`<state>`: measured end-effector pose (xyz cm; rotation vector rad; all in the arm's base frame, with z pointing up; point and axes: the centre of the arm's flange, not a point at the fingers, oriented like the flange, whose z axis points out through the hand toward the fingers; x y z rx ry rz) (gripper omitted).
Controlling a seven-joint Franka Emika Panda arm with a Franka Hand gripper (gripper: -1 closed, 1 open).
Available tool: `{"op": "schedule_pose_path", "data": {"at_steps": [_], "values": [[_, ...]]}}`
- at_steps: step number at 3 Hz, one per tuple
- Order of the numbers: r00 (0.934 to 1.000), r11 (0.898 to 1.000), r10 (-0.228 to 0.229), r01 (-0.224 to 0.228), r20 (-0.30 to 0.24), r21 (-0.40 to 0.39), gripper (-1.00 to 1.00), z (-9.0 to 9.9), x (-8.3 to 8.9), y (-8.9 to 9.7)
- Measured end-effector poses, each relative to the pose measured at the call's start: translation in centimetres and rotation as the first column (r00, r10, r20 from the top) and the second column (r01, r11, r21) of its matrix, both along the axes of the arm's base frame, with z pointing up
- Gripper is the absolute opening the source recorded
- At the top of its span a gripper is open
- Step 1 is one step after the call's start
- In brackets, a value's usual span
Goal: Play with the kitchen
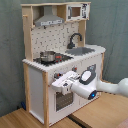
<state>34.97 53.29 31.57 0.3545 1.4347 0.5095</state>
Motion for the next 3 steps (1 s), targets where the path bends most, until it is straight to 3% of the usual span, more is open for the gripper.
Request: {"op": "schedule_pose_path", "data": {"at_steps": [1, 2, 3], "values": [[0.9996, 0.995, 0.02, -0.017, -0.021, 0.101, -1.0, 0.04, -0.1, 0.07], [0.9993, 0.994, 0.025, -0.022, -0.026, 0.109, -1.0, -0.02, -0.17, 0.13], [0.9993, 0.993, 0.027, -0.024, -0.027, 0.112, 1.0, -0.03, -0.19, 0.14]]}}
